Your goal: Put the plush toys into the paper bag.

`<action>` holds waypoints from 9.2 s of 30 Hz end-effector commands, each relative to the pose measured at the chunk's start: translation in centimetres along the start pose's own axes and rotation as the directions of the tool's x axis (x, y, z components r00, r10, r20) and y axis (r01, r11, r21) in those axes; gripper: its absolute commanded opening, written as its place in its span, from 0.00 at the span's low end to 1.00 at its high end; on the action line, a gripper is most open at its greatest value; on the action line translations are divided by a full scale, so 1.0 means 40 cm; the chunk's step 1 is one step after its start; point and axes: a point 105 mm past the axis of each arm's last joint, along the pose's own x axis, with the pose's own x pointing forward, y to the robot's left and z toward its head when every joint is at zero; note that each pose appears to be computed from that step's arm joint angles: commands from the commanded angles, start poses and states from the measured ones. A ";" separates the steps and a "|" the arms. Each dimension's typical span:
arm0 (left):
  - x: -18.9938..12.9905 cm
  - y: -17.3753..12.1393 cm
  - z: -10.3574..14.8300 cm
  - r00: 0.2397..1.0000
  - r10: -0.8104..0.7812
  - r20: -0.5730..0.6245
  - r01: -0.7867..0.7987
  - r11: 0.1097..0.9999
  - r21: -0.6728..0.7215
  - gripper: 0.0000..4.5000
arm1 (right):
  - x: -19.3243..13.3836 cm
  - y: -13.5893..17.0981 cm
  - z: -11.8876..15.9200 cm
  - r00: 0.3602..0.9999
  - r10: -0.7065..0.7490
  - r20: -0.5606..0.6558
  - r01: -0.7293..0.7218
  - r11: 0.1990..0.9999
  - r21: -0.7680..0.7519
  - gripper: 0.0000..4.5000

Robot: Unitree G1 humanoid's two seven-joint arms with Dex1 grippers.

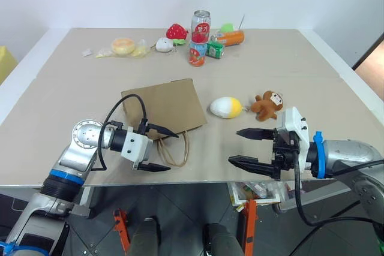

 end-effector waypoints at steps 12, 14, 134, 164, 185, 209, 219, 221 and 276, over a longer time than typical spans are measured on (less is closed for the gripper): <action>0.029 0.051 -0.004 1.000 0.028 -0.005 -0.028 0.999 0.021 0.95 | -0.008 0.005 0.037 0.997 -0.039 0.060 0.042 0.998 -0.049 1.00; 0.029 0.049 -0.008 1.000 0.025 -0.010 -0.025 0.999 0.020 0.81 | -0.008 0.005 0.038 0.997 -0.040 0.063 0.044 0.998 -0.050 1.00; -0.052 0.250 0.188 0.572 0.709 0.412 -0.585 0.705 -0.401 0.00 | 0.290 -0.145 0.093 0.976 -0.190 0.104 0.174 0.974 0.148 0.46; -0.031 0.225 0.206 0.593 0.670 0.446 -0.515 0.742 -0.429 0.00 | -0.062 -0.505 -0.031 0.494 -0.863 -0.107 0.855 0.460 0.238 0.96; -0.034 0.225 0.208 0.591 0.676 0.441 -0.525 0.737 -0.426 0.00 | 0.018 -0.491 -0.120 0.450 -0.868 -0.210 0.869 0.372 0.326 0.36; -0.041 0.225 0.204 0.607 0.659 0.443 -0.503 0.751 -0.428 0.00 | 0.129 -0.107 0.131 0.980 -0.138 0.143 0.131 0.990 0.056 0.01; -0.040 0.229 0.207 0.605 0.659 0.446 -0.506 0.751 -0.424 0.00 | 0.262 -0.100 0.117 0.991 -0.100 0.090 0.094 0.993 0.066 0.01; -0.040 0.229 0.207 0.604 0.660 0.446 -0.506 0.751 -0.425 0.00 | 0.286 -0.123 0.128 0.985 -0.139 0.101 0.133 0.989 0.071 0.01; -0.048 0.231 0.207 0.591 0.679 0.436 -0.525 0.734 -0.431 0.00 | 0.232 -0.388 -0.052 0.818 -0.547 -0.177 0.558 0.830 0.019 0.64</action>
